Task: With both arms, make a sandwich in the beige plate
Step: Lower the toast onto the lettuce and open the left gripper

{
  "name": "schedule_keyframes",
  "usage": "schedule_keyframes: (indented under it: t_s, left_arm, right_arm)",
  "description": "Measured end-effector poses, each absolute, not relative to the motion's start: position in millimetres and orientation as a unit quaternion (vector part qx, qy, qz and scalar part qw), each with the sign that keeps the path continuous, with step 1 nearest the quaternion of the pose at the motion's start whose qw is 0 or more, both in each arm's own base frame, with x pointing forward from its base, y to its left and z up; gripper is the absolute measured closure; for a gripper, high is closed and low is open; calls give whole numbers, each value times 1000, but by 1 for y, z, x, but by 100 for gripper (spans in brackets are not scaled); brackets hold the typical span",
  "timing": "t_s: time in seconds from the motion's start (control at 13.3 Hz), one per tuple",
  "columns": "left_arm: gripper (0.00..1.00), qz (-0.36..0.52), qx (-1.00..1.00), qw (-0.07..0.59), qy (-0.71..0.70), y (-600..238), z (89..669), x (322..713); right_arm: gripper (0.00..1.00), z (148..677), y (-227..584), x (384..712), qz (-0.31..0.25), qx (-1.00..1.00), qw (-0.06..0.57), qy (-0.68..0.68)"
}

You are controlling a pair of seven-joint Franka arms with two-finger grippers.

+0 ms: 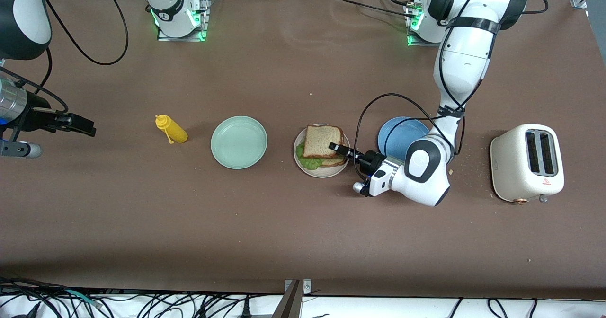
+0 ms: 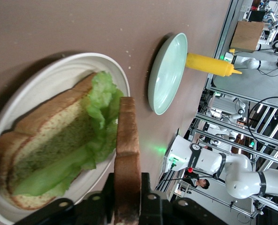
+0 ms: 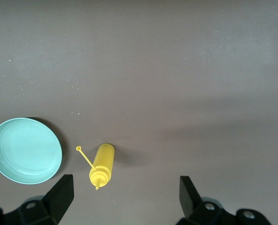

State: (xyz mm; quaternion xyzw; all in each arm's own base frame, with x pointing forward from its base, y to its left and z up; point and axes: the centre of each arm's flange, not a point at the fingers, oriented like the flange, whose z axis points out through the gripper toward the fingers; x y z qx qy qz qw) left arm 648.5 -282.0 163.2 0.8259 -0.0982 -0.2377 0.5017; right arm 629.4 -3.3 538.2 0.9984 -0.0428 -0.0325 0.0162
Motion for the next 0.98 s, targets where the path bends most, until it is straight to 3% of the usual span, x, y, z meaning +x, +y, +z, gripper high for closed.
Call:
schedule_keyframes:
  t_s: [0.08,0.45,0.98]
  left_arm:
    - [52,-232,830,498,-93,-280,158,650]
    - [0,-213,843,488,-79,-269,153,658]
    - [0,-186,863,467,-49,-232,189,683]
  right_arm:
    - [0,538,-3,629,-33,998,16,-43]
    - [0,538,-4,629,-33,998,16,-43]
    - [0,538,-5,630,-32,998,16,-45]
